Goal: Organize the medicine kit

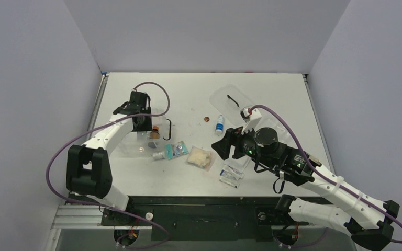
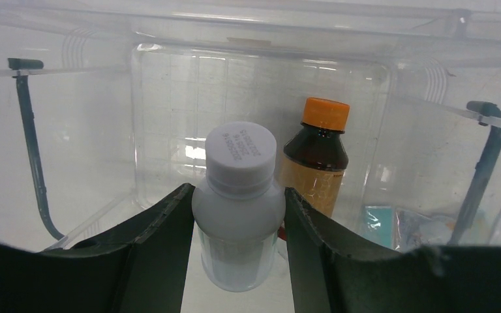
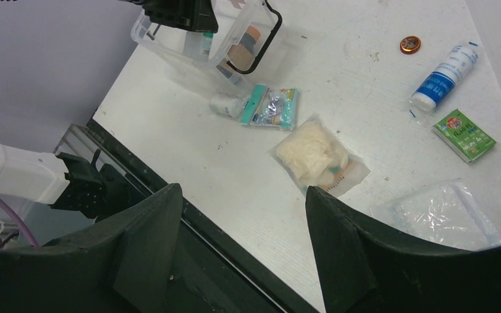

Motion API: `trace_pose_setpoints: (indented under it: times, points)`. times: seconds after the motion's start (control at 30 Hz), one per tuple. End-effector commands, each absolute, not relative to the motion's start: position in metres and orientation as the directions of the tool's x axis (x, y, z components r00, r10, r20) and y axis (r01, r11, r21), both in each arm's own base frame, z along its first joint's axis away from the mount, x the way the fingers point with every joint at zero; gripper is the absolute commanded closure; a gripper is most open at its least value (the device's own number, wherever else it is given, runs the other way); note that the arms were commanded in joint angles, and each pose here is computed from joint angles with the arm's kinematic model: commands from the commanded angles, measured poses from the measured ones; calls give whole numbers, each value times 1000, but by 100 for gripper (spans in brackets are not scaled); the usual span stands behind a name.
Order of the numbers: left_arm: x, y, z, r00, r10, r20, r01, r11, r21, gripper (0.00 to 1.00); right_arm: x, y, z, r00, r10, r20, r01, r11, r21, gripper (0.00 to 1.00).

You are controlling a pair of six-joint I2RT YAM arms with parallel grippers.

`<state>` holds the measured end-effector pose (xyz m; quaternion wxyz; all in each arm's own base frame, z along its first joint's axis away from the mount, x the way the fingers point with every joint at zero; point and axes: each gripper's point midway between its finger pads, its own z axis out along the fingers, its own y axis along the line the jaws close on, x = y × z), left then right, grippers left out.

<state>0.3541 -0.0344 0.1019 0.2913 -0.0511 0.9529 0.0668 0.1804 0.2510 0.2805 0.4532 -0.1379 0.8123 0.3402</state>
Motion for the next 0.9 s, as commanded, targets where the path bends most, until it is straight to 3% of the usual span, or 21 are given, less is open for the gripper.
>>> trace_pose_setpoints:
  times: [0.0, 0.47, 0.87]
  points:
    - [375, -34, 104, -796, -74, -600, -164, 982, 97, 100, 182, 254, 281, -536, 93, -839, -536, 730, 423, 35]
    - [366, -56, 57, -891, -71, -449, -111, 992, 62, 100, 181, 253, 277, -541, 82, -837, -535, 735, 418, 34]
    - [363, -69, 65, -892, -77, -446, -84, 996, -2, 72, 182, 255, 274, -549, 79, -832, -527, 740, 418, 34]
